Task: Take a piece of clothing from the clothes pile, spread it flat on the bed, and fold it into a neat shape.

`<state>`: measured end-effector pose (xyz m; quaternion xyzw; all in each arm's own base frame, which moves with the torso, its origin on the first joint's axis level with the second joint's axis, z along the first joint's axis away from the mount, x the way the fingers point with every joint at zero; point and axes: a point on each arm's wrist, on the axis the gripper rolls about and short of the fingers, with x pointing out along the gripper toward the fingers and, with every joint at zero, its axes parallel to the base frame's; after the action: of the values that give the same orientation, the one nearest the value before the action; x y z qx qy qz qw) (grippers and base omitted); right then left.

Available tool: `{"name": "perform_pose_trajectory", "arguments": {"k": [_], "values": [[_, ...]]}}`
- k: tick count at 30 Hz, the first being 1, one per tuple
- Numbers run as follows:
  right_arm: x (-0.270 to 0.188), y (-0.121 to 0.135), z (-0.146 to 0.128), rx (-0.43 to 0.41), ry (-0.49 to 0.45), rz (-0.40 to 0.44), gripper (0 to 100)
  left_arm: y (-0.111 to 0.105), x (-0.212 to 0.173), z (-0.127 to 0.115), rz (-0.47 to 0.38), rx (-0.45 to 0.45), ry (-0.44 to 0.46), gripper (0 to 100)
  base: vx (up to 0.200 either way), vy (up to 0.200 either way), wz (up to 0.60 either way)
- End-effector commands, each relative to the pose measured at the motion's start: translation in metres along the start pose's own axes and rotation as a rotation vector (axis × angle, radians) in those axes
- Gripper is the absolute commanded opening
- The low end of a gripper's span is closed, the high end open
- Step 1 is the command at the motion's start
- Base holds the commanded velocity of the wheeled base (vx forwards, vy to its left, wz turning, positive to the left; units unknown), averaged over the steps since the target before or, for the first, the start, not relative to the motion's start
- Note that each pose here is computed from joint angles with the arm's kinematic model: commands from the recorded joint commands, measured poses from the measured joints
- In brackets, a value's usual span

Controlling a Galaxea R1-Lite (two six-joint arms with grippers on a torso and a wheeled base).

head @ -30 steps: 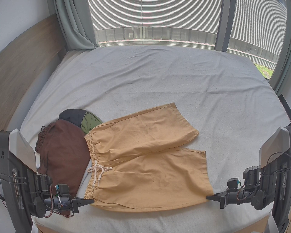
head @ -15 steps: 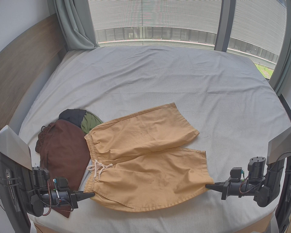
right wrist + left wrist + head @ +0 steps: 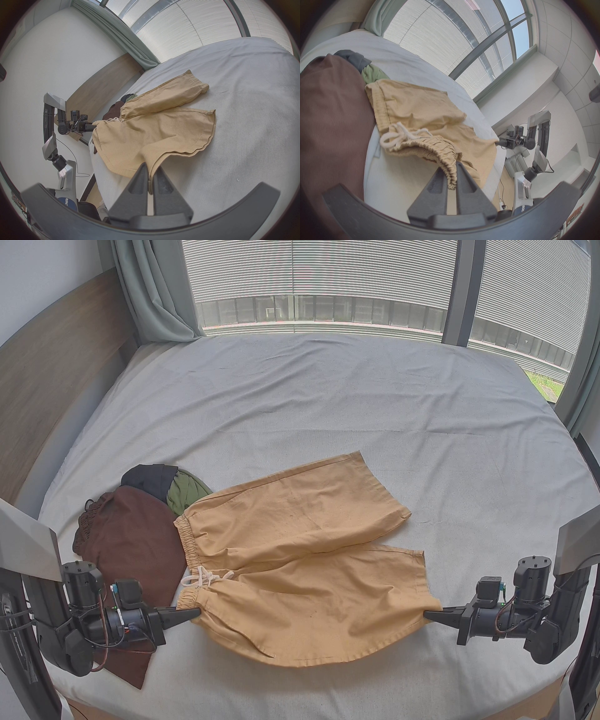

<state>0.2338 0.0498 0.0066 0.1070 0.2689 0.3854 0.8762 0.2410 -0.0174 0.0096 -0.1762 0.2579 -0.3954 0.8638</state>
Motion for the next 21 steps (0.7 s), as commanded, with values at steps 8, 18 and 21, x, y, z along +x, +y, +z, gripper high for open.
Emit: {"name": "perform_pose_trajectory", "arguments": {"k": [8, 18, 21], "values": [[-0.0004, 0.0001, 0.0061, -0.014, -0.025, 0.000, 0, 0.0017, 0.0120, 0.0226, -0.003, 0.029, -0.069, 0, 0.000, 0.000, 0.00], [-0.0014, 0.0021, 0.0081, -0.020, -0.032, 0.002, 0, 0.0047, 0.0135, 0.0235, 0.000, 0.031, -0.073, 0, 0.000, 0.000, 0.00], [-0.0014, 0.0032, 0.0095, -0.027, -0.037, 0.005, 0, 0.0062, 0.0134, 0.0247, 0.004, 0.033, -0.078, 0, 0.000, 0.000, 0.00]]}}
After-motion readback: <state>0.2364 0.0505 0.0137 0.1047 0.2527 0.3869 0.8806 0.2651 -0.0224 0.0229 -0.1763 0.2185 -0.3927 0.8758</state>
